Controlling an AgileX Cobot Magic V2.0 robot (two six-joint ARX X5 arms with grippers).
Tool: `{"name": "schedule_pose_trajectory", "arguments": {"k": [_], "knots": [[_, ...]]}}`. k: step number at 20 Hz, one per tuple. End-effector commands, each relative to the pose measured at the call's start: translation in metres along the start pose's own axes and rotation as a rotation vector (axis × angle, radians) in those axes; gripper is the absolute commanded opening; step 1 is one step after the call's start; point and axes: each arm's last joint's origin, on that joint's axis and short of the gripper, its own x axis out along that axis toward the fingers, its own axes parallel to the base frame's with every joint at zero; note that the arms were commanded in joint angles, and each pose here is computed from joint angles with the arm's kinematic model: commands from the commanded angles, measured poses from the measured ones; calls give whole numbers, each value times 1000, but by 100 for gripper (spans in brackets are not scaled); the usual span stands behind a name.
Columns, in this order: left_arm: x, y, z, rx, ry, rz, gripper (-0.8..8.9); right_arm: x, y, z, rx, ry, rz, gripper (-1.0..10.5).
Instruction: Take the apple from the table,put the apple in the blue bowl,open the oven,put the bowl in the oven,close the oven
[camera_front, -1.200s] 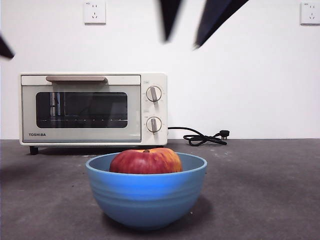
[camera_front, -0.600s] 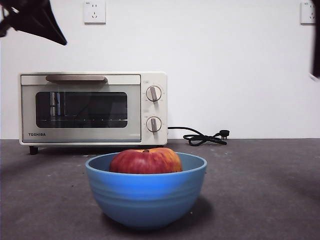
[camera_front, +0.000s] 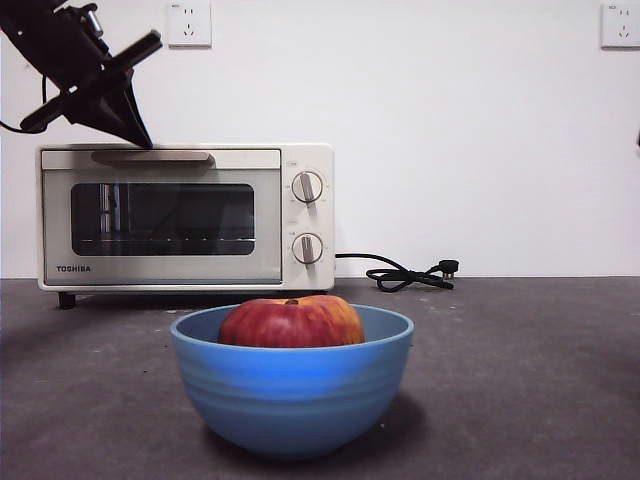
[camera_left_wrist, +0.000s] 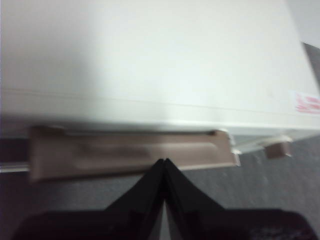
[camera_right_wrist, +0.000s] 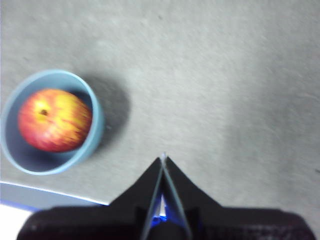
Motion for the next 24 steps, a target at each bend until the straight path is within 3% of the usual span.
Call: {"name": "schedule_pose_trajectory", "arguments": {"k": [1, 8, 18, 24], "knots": [[4, 1, 2, -17, -24, 15, -5, 3, 0, -2, 11, 0, -1, -8], [5, 3, 0, -5, -10, 58, -5, 3, 0, -2, 11, -6, -5, -8], [16, 11, -18, 4, 170, 103, -6, 3, 0, -1, 12, -7, -4, -8], [14, 6, -30, 164, 258, 220, -6, 3, 0, -2, 14, -3, -1, -3]]}}
